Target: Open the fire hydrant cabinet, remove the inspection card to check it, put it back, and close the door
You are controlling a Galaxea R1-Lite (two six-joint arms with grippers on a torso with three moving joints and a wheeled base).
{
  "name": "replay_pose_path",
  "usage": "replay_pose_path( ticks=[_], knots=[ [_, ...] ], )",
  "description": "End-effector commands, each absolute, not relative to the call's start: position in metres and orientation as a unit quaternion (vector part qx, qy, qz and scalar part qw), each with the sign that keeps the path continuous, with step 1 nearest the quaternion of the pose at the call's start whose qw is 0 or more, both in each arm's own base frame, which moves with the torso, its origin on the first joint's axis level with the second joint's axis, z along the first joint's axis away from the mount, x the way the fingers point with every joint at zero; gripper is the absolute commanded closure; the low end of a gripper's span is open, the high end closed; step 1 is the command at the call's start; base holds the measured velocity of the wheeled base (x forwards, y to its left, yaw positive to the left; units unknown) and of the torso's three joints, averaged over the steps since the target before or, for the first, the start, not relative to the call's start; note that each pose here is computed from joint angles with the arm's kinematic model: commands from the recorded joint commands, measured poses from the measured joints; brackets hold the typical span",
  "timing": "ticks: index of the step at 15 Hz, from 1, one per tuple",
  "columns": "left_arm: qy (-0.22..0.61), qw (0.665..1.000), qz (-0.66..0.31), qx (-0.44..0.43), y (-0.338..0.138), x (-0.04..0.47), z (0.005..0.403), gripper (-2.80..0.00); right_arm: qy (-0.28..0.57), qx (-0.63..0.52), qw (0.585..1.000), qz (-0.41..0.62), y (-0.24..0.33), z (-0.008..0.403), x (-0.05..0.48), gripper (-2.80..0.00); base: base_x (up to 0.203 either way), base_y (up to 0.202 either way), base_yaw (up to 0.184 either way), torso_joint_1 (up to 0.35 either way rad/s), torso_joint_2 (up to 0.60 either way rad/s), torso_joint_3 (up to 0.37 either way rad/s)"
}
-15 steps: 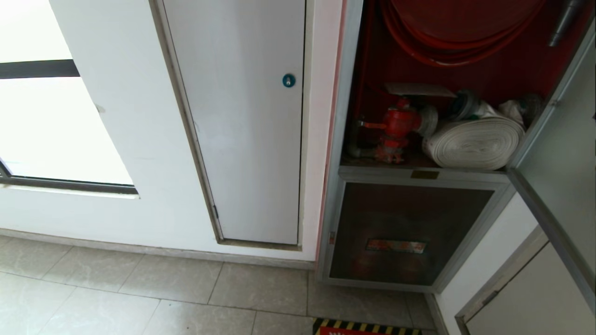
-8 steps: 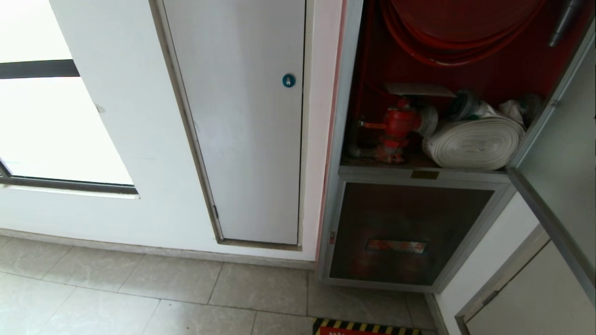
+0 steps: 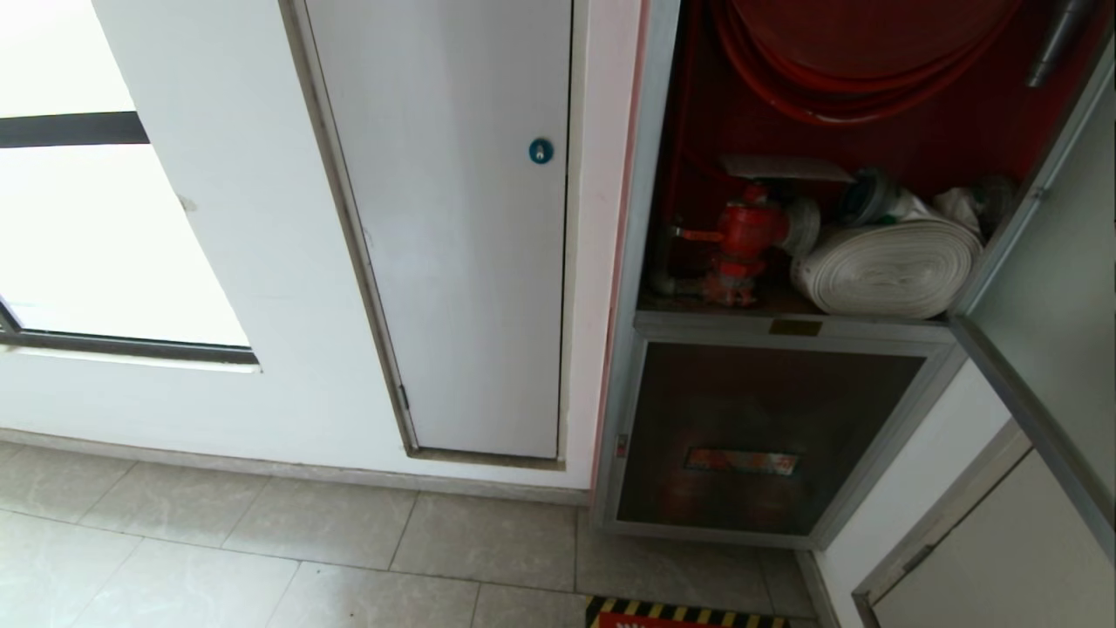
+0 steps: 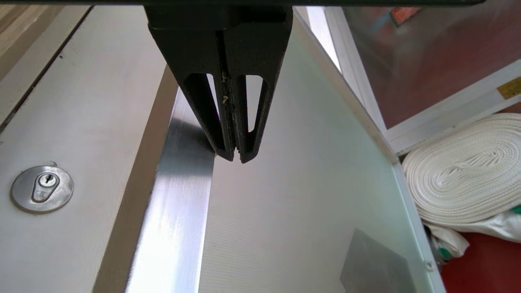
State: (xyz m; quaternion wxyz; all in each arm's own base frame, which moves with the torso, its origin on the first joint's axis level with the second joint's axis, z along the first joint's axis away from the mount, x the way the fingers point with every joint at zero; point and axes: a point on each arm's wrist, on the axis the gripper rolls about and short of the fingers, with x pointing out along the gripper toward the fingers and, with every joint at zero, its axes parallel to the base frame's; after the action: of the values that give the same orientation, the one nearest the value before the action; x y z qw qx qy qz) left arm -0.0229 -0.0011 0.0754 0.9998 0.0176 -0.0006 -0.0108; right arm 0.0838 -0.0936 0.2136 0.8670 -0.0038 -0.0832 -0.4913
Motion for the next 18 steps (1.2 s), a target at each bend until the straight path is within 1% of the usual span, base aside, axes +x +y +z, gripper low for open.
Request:
replay_pose_path(
  ticks=[1, 2, 6, 10, 12, 15, 17, 18],
  knots=[
    [0.001, 1.0, -0.011, 0.018, -0.001, -0.023, 0.075, 0.0, -0.096, -0.008, 0.866, -0.49, -0.089, 0.216, 0.079, 0.0, 0.0, 0.0, 0.0, 0.0, 0.0, 0.0],
    [0.001, 1.0, -0.011, 0.018, -0.001, -0.023, 0.075, 0.0, -0.105, -0.011, 0.871, -0.479, -0.084, 0.217, 0.077, 0.0, 0.0, 0.0, 0.0, 0.0, 0.0, 0.0],
    [0.001, 1.0, -0.011, 0.018, -0.001, -0.023, 0.075, 0.0, -0.136, -0.017, 0.92, -0.366, -0.053, 0.215, 0.069, 0.0, 0.0, 0.0, 0.0, 0.0, 0.0, 0.0],
    [0.0, 1.0, -0.011, 0.018, -0.001, -0.023, 0.075, 0.0, -0.178, -0.005, 0.952, -0.249, -0.026, 0.213, 0.057, 0.0, 0.0, 0.0, 0.0, 0.0, 0.0, 0.0],
    [0.0, 1.0, -0.011, 0.018, -0.001, -0.023, 0.075, 0.0, -0.196, 0.006, 0.961, -0.196, -0.016, 0.214, 0.05, 0.0, 0.0, 0.0, 0.0, 0.0, 0.0, 0.0],
    [0.001, 1.0, -0.011, 0.018, -0.001, -0.023, 0.075, 0.0, -0.239, 0.018, 0.959, -0.155, -0.008, 0.216, 0.027, 0.0, 0.0, 0.0, 0.0, 0.0, 0.0, 0.0],
    [0.0, 1.0, -0.011, 0.018, -0.001, -0.023, 0.075, 0.0, -0.225, 0.013, 0.964, -0.139, -0.006, 0.206, 0.011, 0.0, 0.0, 0.0, 0.0, 0.0, 0.0, 0.0],
    [0.001, 1.0, -0.01, 0.018, -0.001, -0.023, 0.075, 0.0, -0.201, 0.01, 0.97, -0.135, -0.005, 0.198, 0.007, 0.0, 0.0, 0.0, 0.0, 0.0, 0.0, 0.0]
  ],
)
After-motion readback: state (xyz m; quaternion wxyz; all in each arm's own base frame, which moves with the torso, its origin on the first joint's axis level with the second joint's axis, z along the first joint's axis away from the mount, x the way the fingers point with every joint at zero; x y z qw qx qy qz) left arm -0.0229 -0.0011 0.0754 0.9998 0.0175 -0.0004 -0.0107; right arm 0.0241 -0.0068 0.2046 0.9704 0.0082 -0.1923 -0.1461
